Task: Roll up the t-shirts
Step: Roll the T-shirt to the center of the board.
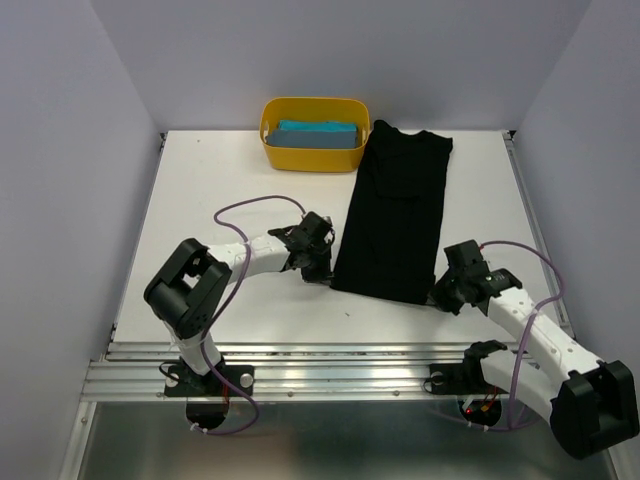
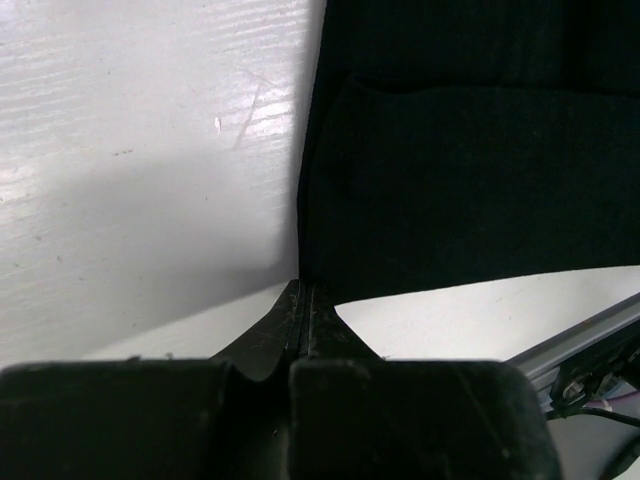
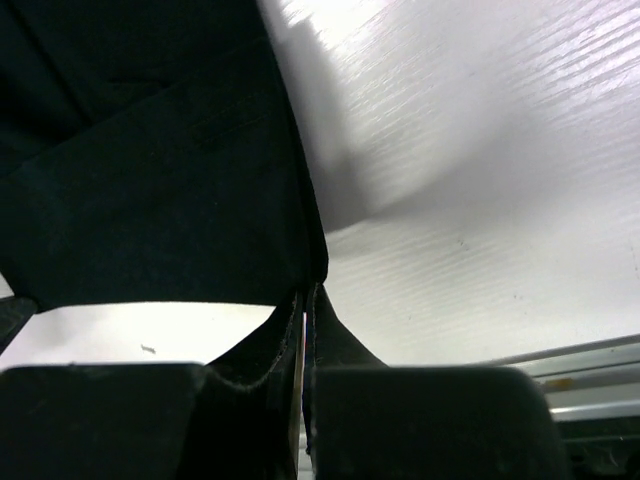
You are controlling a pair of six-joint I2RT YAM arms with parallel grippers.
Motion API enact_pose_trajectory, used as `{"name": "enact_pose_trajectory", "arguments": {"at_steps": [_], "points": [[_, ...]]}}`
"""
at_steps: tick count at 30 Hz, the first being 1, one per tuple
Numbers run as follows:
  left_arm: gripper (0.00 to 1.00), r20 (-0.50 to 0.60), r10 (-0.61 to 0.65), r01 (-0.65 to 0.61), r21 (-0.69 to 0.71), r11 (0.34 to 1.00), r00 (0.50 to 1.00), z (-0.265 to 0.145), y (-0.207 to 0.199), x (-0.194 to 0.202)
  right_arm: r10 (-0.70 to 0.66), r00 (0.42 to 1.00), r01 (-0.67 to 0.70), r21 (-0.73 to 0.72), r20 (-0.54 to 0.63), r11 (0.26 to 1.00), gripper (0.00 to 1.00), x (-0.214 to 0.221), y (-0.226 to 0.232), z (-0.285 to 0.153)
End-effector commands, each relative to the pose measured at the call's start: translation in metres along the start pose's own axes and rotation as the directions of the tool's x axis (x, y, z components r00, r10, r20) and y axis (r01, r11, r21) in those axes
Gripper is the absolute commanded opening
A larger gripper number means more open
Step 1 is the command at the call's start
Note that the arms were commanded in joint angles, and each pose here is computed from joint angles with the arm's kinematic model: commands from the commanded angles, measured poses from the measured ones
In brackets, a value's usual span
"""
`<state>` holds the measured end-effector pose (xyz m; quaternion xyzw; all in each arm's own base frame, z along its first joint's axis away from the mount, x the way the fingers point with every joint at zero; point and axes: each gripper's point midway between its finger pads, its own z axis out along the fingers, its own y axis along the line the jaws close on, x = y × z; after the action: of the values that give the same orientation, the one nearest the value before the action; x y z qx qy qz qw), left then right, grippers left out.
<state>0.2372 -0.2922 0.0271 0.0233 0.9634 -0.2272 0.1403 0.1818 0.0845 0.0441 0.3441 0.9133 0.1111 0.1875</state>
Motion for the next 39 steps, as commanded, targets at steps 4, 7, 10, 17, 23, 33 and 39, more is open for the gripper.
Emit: {"name": "enact_pose_trajectory", "arguments": {"at_steps": [4,7,10,17,23,33,39], "points": [[0.0,0.021,0.02,-0.021,0.036,0.999,1.0,-0.032,-0.01,-0.001,-0.062,0.996,0.062,0.003,-0.061,0.998,0.01,0.008,-0.002,-0.025],[0.0,-0.006,0.012,-0.012,0.038,0.999,1.0,-0.036,-0.006,0.015,-0.07,0.991,0.071,0.003,-0.114,0.997,0.01,0.02,-0.009,-0.029],[0.0,-0.019,0.008,-0.007,0.042,0.999,1.0,-0.041,-0.005,0.025,-0.069,0.989,0.071,0.007,-0.132,0.997,0.01,0.026,-0.014,-0.03],[0.0,-0.018,-0.01,0.01,0.012,1.0,1.0,-0.051,-0.003,0.032,-0.04,0.992,0.039,-0.004,-0.119,0.999,0.01,0.025,-0.012,-0.037],[0.0,0.018,-0.021,0.021,-0.007,1.0,1.0,-0.063,-0.019,0.01,-0.032,0.996,0.033,0.002,-0.079,0.999,0.01,0.013,-0.006,-0.041],[0.0,0.038,-0.021,0.024,-0.076,0.997,0.999,-0.061,-0.023,-0.016,-0.048,0.999,0.048,0.022,-0.001,0.999,0.01,-0.011,0.007,-0.041],[0.0,0.073,-0.016,0.022,-0.091,0.996,0.997,-0.057,-0.024,-0.04,-0.054,0.997,0.052,0.04,0.05,0.998,0.01,-0.028,0.016,-0.039]]}}
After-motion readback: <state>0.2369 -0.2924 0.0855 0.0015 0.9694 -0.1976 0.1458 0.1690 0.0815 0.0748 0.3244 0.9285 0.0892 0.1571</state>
